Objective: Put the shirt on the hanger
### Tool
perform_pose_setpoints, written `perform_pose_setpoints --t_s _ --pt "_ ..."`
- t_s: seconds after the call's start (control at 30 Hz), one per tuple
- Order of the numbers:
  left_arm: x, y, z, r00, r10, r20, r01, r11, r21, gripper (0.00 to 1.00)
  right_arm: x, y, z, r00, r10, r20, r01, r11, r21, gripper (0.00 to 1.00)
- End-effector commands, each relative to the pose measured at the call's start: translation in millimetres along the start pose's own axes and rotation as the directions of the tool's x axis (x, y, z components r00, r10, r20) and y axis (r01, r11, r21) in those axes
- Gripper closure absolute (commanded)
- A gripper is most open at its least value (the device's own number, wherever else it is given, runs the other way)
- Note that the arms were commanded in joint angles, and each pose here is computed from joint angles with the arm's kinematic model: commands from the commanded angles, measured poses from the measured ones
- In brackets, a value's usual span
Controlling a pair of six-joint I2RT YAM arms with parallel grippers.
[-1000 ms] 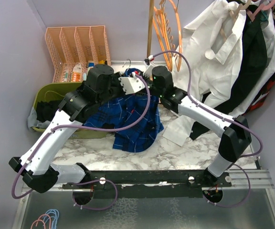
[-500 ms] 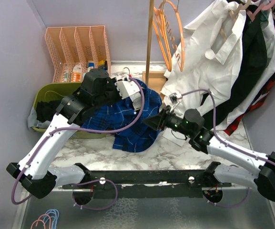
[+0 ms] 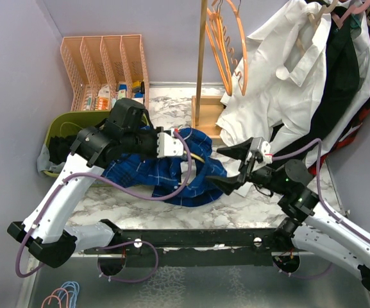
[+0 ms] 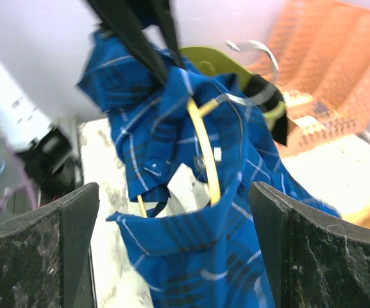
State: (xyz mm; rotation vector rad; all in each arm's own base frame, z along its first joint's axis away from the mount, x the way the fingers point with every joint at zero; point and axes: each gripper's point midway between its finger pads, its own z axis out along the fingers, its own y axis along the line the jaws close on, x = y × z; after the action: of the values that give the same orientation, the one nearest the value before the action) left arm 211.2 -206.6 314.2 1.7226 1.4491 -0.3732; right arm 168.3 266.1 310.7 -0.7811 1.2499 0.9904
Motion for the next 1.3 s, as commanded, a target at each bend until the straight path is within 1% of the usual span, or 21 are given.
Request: perform_pose_setpoints --t_s 0.0,0.03,0.1,0.17,0.23,0.27,0.4,0.47,0.63,0.77,0.87,0.93,1.03,1.07,1.17,1.2,1.23,1.27 --pt "-18 -40 -11 0.987 0.101 0.125 -0.122 0.978 0.169 1.00 16 43 -6 0.959 -0.245 -0.141 0.181 0.914 -0.363 0.00" --pt "-20 -41 -12 0.985 0.110 0.135 -0.133 0.976 0.174 1.00 22 38 -3 0.953 -0.233 -0.195 0.151 0.920 -0.360 0.01" --pt "-22 -43 -14 0.980 0.132 0.146 -0.158 0.971 0.180 1.00 40 36 -6 0.941 -0.180 -0.285 0.044 0.903 -0.427 0.07" --pt "-23 -44 -16 0.977 0.152 0.151 -0.178 0.968 0.178 1.00 44 37 -11 0.945 -0.104 -0.311 -0.062 0.875 -0.481 0.14" --pt "-23 -44 -17 0.974 0.173 0.149 -0.198 0.965 0.174 1.00 40 47 -14 0.948 -0.063 -0.311 -0.117 0.841 -0.529 0.16" --pt "-22 -44 -17 0.972 0.182 0.150 -0.207 0.963 0.172 1.00 40 49 -15 0.948 -0.058 -0.313 -0.125 0.837 -0.533 0.16" --pt "-29 -42 -15 0.969 0.176 0.176 -0.207 0.961 0.181 1.00 45 41 -20 0.940 -0.047 -0.338 -0.117 0.886 -0.448 0.15" --pt "-32 -45 -16 0.965 0.175 0.194 -0.212 0.958 0.195 1.00 48 40 -23 0.934 -0.036 -0.356 -0.129 0.894 -0.429 0.15" --pt "-39 -50 -20 0.961 0.165 0.224 -0.214 0.952 0.220 1.00 57 38 -23 0.926 -0.001 -0.378 -0.161 0.903 -0.398 0.22" --pt "-45 -55 -25 0.957 0.148 0.248 -0.210 0.947 0.244 1.00 58 31 -14 0.930 0.025 -0.366 -0.168 0.916 -0.365 0.22" --pt "-50 -56 -28 0.954 0.144 0.262 -0.210 0.947 0.244 1.00 54 24 -6 0.938 0.034 -0.345 -0.158 0.927 -0.339 0.28" --pt "-52 -55 -28 0.953 0.142 0.268 -0.209 0.948 0.240 1.00 47 27 -2 0.946 0.048 -0.320 -0.168 0.919 -0.358 0.33" --pt "-52 -53 -26 0.954 0.134 0.269 -0.201 0.950 0.240 1.00 29 34 4 0.959 0.069 -0.274 -0.178 0.901 -0.395 0.44" --pt "-53 -52 -25 0.954 0.131 0.271 -0.199 0.950 0.240 1.00 26 37 6 0.961 0.069 -0.267 -0.177 0.896 -0.407 0.51" --pt "-55 -51 -24 0.952 0.123 0.281 -0.194 0.950 0.243 1.00 22 45 18 0.958 0.080 -0.274 -0.194 0.887 -0.419 0.82" --pt "-56 -50 -24 0.951 0.121 0.284 -0.193 0.950 0.243 1.00 23 50 22 0.955 0.086 -0.283 -0.206 0.879 -0.429 0.89" --pt "-56 -49 -24 0.951 0.118 0.286 -0.191 0.951 0.245 1.00 24 54 25 0.953 0.088 -0.291 -0.216 0.872 -0.440 0.93" --pt "-57 -48 -23 0.951 0.117 0.287 -0.191 0.951 0.244 1.00 26 59 29 0.950 0.088 -0.298 -0.221 0.865 -0.450 0.94"
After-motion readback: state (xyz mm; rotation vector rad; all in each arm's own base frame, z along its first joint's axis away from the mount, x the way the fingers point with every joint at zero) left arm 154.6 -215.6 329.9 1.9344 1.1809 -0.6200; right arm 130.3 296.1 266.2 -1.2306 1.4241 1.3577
